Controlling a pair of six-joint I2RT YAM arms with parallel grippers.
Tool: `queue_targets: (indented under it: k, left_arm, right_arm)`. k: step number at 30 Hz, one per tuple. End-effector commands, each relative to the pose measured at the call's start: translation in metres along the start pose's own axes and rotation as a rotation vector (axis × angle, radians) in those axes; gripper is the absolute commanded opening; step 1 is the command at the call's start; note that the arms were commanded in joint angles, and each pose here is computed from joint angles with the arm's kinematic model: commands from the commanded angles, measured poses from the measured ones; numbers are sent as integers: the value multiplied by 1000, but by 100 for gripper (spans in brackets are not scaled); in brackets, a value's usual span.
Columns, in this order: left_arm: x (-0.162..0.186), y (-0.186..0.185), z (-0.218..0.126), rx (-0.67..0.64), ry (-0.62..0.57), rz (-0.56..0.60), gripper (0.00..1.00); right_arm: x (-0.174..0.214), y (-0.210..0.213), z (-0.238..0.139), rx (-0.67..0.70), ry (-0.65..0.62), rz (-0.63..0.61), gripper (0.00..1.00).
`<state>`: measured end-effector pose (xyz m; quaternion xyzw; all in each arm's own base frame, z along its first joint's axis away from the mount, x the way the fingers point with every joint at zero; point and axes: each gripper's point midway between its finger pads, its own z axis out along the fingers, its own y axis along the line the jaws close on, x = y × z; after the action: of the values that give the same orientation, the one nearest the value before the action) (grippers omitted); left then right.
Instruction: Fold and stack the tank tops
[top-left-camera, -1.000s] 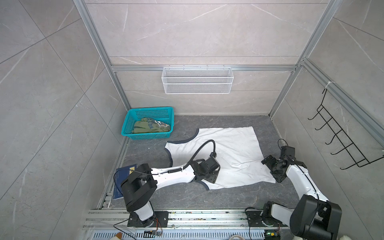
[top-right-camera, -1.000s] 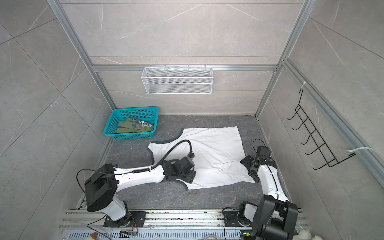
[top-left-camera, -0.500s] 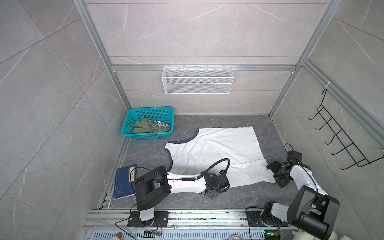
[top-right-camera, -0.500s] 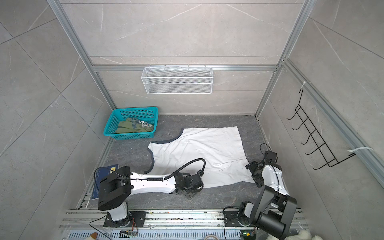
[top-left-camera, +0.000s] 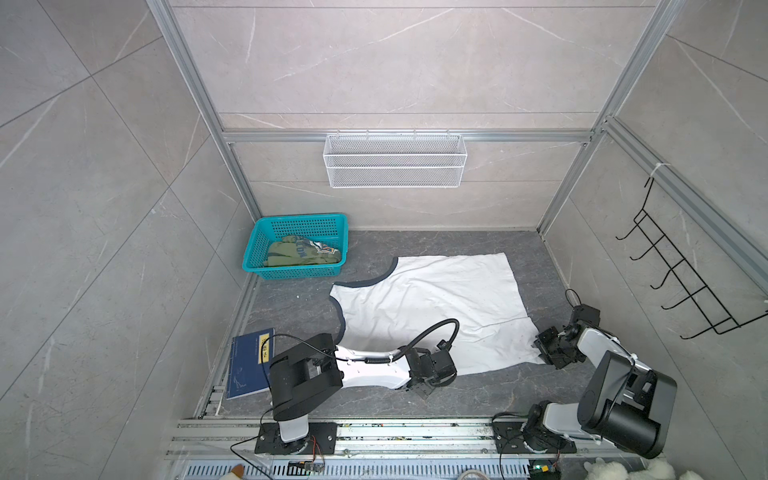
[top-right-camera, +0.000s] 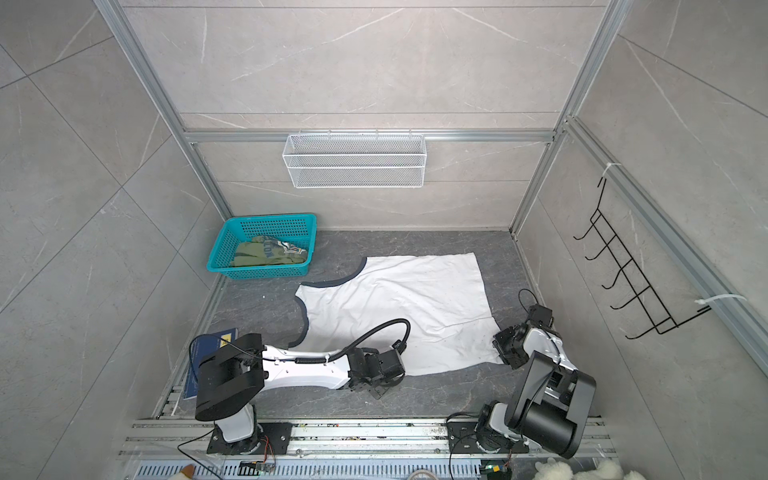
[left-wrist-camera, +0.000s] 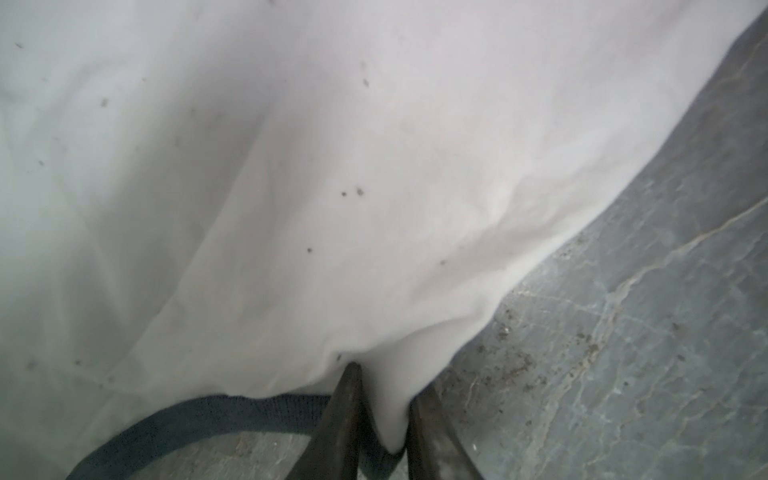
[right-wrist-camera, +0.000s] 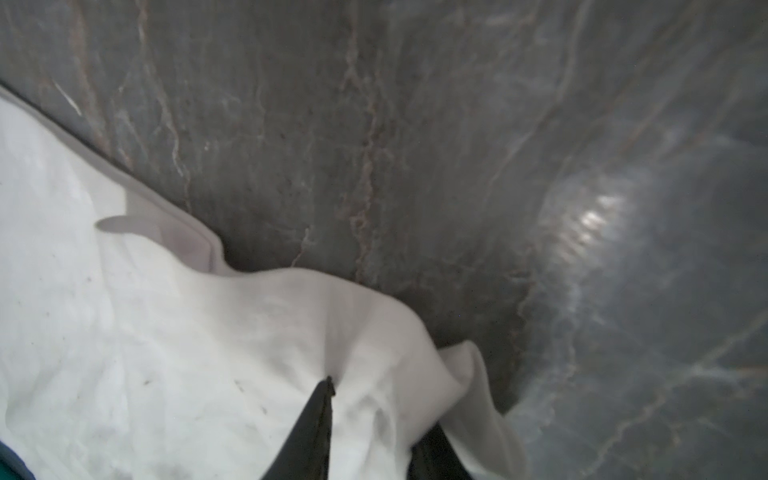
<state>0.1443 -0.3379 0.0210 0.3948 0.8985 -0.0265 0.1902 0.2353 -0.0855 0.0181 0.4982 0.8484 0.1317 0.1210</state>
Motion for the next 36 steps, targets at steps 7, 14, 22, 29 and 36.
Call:
queue_targets:
  k: [7, 14, 22, 29, 36]
  left_arm:
    - [-21, 17, -31, 25, -132, -68, 7]
    - [-25, 14, -52, 74, -165, -59, 6]
    - [4, -1, -47, 178, -69, -1, 10]
    - [31, -10, -40, 241, 18, 40, 20]
    - [21, -9, -59, 266, -45, 65, 50]
  right_arm:
    - [-10, 9, -55, 9, -129, -70, 7]
    - [-5, 14, -93, 7, -165, -89, 5]
    - [24, -4, -87, 12, -124, 31, 7]
    - [41, -29, -77, 92, -98, 118, 13]
    - [32, -16, -97, 66, -130, 97, 47]
